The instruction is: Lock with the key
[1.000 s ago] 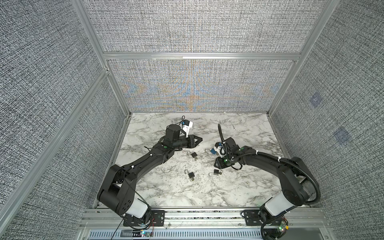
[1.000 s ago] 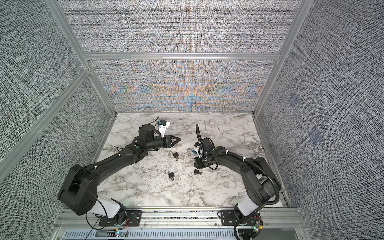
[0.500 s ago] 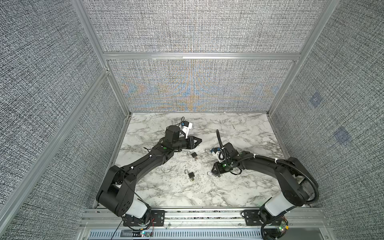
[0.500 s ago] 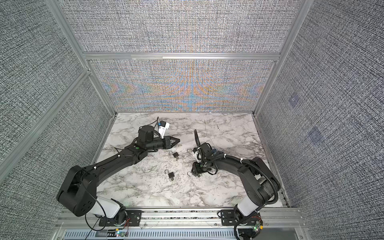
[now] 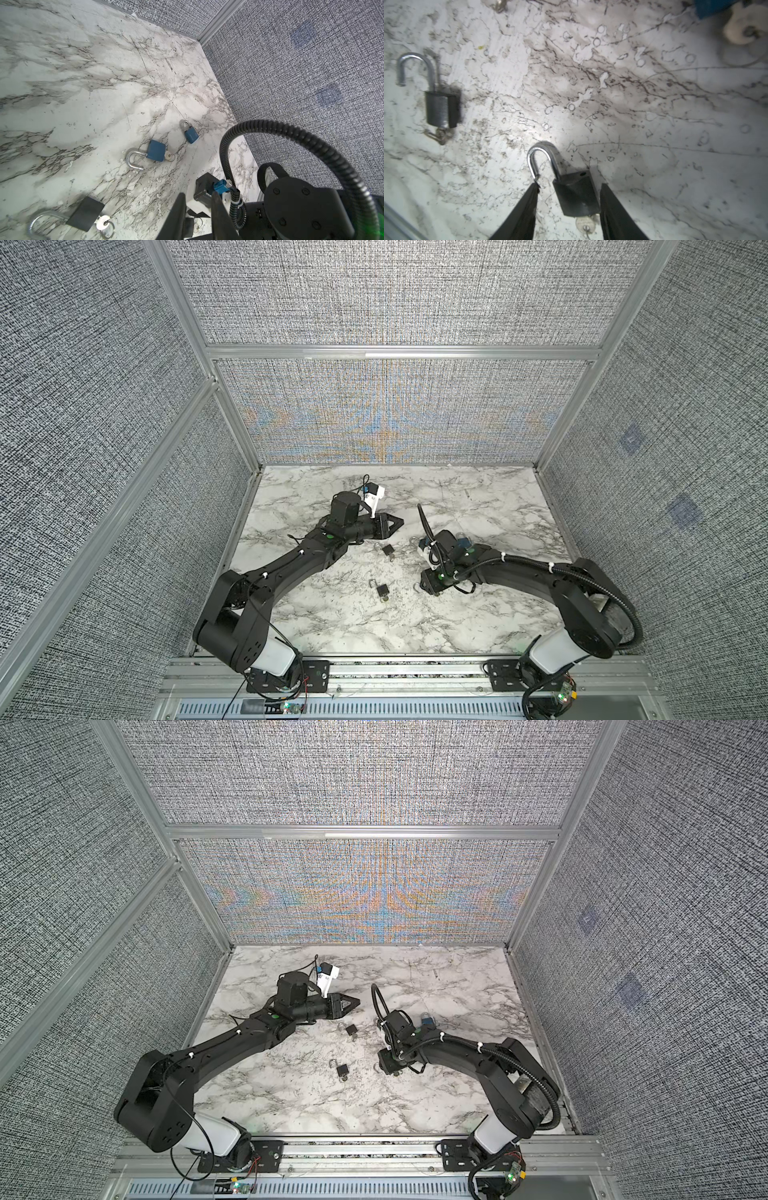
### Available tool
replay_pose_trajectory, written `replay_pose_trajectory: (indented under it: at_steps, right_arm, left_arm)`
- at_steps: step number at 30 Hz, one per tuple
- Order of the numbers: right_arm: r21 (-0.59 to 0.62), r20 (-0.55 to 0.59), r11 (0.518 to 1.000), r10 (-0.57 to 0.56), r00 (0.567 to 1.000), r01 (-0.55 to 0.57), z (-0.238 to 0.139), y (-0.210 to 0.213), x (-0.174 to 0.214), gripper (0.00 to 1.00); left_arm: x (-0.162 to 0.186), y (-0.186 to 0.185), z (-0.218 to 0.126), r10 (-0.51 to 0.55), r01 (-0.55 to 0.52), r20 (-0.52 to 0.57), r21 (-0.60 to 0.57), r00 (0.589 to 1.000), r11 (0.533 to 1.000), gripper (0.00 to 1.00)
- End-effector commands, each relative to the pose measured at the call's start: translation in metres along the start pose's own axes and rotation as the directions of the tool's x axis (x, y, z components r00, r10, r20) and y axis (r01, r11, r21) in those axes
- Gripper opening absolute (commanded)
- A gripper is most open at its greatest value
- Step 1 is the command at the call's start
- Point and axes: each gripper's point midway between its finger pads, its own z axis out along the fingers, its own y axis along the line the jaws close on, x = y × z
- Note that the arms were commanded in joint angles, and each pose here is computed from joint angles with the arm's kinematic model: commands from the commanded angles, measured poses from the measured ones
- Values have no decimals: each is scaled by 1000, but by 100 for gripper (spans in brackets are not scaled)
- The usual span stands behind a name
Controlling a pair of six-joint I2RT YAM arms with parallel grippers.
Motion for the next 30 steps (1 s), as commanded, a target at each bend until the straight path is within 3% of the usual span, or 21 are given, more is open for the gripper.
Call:
replay_pose_trajectory:
  at_steps: [1,30]
  right_arm:
    - [108,-28,993,-41,999,44,0,-14,6,49]
    - [161,-99,979,-110,989,125,14,-7,19,35]
  left_arm:
    - [-7,-6,-2,36,-37,26,20,999,999,25]
    - [-6,-3,-6,48,-47,27,-10,998,999,25]
